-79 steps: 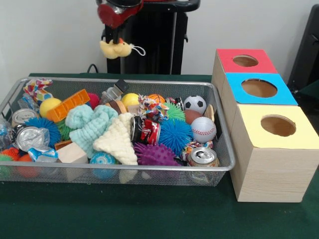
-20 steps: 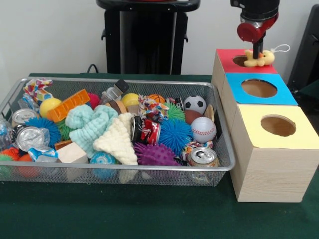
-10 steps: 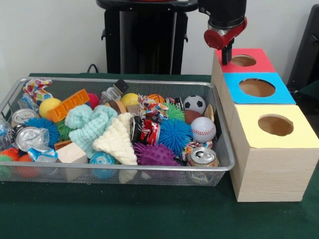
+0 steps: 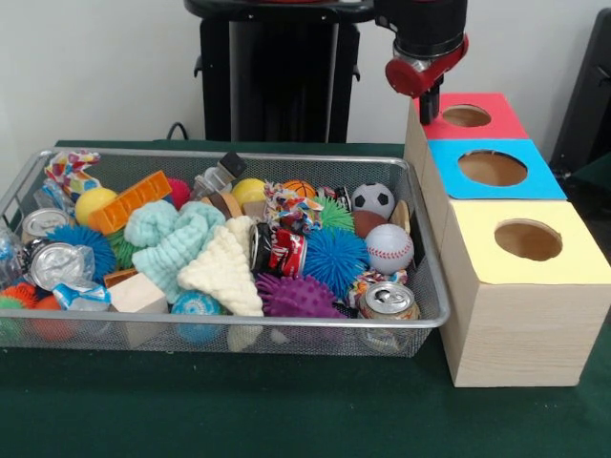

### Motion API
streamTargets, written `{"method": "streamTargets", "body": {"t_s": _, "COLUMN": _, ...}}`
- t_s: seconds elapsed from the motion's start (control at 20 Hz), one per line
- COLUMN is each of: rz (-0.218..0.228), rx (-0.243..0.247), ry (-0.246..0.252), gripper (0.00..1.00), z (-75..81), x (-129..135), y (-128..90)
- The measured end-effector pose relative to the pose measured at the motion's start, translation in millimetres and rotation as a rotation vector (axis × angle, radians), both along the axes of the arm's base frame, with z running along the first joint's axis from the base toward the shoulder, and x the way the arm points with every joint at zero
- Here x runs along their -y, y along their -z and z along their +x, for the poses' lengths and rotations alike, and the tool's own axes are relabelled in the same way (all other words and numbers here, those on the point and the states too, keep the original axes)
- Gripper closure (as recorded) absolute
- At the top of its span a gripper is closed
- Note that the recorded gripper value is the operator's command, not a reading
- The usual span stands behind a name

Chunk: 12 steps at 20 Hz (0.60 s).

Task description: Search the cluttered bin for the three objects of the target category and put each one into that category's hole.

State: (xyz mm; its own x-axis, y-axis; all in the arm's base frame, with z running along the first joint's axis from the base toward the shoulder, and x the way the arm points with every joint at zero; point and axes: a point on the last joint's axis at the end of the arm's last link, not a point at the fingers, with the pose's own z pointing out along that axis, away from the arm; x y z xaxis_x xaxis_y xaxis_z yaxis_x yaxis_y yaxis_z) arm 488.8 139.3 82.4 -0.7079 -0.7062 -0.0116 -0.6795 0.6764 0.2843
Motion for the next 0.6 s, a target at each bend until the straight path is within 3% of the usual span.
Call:
{"method": "streamTargets", "body": {"t_s": 0.4, "rz": -0.013, "rx": -0.002, "ry": -0.030, "gripper": 1.00, "z": -0.6, "x": 5, "y": -1}}
{"method": "streamTargets", "body": {"t_s": 0.6, "rz": -0.047, "rx": -0.015, "ry": -0.065, "gripper": 1.00, "z": 1.4, "x": 33, "y": -6}}
